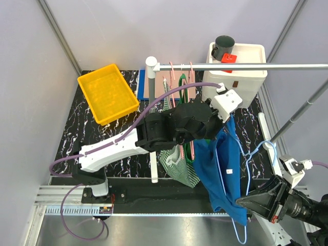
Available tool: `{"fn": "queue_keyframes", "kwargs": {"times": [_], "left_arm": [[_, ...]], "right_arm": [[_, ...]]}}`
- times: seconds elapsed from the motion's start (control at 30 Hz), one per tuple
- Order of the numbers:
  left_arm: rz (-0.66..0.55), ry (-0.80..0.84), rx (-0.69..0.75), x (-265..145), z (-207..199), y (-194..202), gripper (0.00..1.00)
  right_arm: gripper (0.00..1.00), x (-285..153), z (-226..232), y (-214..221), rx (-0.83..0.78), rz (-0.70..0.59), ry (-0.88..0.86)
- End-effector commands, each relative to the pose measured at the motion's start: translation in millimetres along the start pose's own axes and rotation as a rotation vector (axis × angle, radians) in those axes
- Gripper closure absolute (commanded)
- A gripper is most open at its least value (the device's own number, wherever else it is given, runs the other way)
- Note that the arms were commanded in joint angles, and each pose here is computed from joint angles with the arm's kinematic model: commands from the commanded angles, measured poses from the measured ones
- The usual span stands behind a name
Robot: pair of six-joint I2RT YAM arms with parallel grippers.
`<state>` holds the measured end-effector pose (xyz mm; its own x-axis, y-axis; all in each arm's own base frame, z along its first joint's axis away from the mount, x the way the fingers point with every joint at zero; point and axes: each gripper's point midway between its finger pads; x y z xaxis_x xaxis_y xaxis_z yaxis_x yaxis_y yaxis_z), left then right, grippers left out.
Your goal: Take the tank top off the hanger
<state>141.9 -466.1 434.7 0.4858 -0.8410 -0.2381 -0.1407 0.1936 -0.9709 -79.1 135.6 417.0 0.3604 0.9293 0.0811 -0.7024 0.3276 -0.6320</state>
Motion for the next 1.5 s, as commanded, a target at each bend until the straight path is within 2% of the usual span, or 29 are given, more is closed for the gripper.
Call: {"fn": "queue_keyframes", "kwargs": {"times": [0.0,0.2,0.43,0.53,0.57,0.67,0.7,0.8,0.9,1.1,1.23,1.4,1.47], "left_arm": [[-0.138,-0.141,-0.044,-24,36,-47,1.00],[-0.129,-0.030,-0.138,-24,15,-47,1.00],[-0.079,0.028,-0.224,-35,5,-33,0.98],[-0.065,0.062,-0.247,-41,-1,-31,0.85],[-0.068,0.066,-0.253,-46,1,-33,0.75],[-0.065,0.085,-0.280,-56,-2,-35,0.57],[-0.065,0.094,-0.300,-59,-3,-37,0.47],[-0.082,0.142,-0.347,-70,-9,-48,0.29],[-0.102,0.188,-0.405,-87,-13,-59,0.22],[-0.116,0.295,-0.460,-96,-31,-71,0.24],[-0.128,0.331,-0.455,-84,-41,-77,0.35],[-0.158,0.359,-0.436,-77,-48,-88,0.40],[-0.156,0.345,-0.429,-72,-47,-85,0.45]], "right_arm": [[1.00,-12,13,18,-0.007,0.055,-0.054],[1.00,5,4,-13,-0.085,0.005,0.004],[1.00,22,-6,-44,-0.147,-0.027,0.071],[1.00,27,-16,-50,-0.146,-0.043,0.096],[1.00,28,-19,-52,-0.161,-0.048,0.105],[1.00,33,-30,-59,-0.182,-0.062,0.142],[1.00,33,-32,-61,-0.185,-0.067,0.152],[1.00,35,-49,-70,-0.194,-0.104,0.219],[1.00,36,-66,-71,-0.189,-0.126,0.266],[1.00,45,-94,-76,-0.203,-0.113,0.329],[1.00,48,-98,-80,-0.214,-0.108,0.340],[1.00,49,-102,-78,-0.204,-0.104,0.344],[1.00,49,-103,-79,-0.201,-0.116,0.350]]}}
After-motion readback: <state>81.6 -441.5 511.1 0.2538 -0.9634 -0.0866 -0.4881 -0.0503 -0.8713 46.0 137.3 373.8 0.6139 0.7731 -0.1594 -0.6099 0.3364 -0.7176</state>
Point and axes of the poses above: each gripper's point midway between its finger pads, its own x axis out along the fingers, its own z axis along the line the jaws close on, y = z × x, and after that the axes turned 2 degrees about -x, right-handed
